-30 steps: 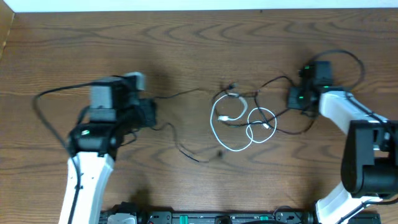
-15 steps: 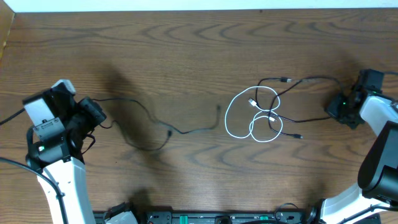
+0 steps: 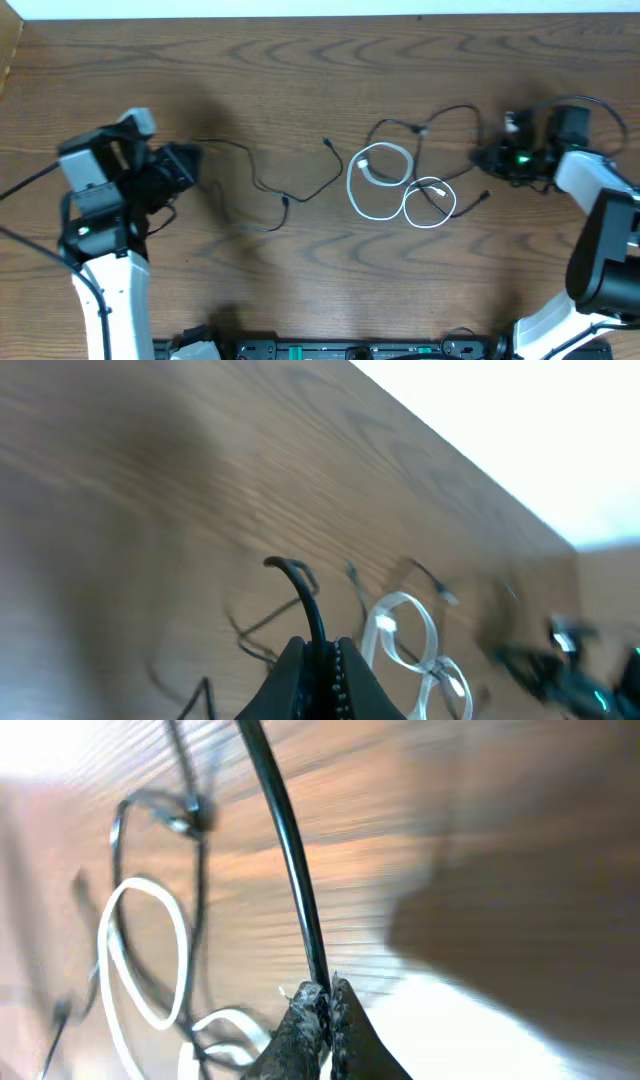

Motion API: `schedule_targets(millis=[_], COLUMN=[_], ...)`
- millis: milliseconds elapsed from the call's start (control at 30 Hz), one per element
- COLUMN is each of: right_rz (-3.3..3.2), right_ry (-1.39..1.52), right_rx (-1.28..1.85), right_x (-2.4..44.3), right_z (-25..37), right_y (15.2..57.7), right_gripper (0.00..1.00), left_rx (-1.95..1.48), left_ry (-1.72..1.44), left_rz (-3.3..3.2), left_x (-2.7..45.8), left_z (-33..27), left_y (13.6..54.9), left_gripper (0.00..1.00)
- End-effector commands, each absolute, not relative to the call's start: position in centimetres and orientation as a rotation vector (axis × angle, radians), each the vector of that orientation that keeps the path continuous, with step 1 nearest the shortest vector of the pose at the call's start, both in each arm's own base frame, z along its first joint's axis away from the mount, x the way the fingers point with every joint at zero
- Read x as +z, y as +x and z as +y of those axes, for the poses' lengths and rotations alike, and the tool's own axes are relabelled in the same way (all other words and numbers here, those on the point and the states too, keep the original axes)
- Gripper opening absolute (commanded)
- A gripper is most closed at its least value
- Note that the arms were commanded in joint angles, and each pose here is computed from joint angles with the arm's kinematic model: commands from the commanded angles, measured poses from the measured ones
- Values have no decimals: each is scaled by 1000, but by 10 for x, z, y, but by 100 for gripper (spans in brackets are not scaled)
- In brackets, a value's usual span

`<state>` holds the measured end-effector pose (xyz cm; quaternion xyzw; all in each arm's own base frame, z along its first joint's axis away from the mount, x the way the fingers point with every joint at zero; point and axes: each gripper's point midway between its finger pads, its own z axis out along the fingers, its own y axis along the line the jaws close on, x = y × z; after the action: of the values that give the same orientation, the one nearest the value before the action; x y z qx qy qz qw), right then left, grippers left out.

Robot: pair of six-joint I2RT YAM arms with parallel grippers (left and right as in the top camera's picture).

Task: Untangle cables

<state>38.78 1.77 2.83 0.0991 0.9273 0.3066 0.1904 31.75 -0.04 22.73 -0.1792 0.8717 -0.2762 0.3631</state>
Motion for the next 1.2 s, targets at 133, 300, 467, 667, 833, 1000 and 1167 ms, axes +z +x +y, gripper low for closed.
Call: schedule_targets(millis=[133, 300, 467, 667, 833, 1000, 1167], right_rz=[2475, 2253, 1955, 1615, 1419, 1343, 1576], right_ry=[-223, -491, -537, -550, -569, -494, -351], right_rx=[988, 949, 890, 820, 783, 720, 703], right_x=[81, 155, 254, 361, 417, 443, 393], right_z=[108, 144, 153, 150, 147, 135, 123], right_y=[380, 370, 365, 342, 318, 314, 339], right_gripper=[1, 1, 1, 1, 1, 1, 1], left_rx=[-849, -877, -914, -943, -950, -922, -926], left_ry=[-103, 13, 122, 210, 250, 273, 286], left_rz=[2333, 2452, 2529, 2597, 2619, 2612, 2604], left_x=[222, 191, 166, 143, 133, 131, 132], left_z=[-85, -126, -161, -188, -200, -205, -208], left_y=[318, 316, 314, 307, 304, 305, 305], left_gripper=[7, 7, 7, 8, 7, 8, 9])
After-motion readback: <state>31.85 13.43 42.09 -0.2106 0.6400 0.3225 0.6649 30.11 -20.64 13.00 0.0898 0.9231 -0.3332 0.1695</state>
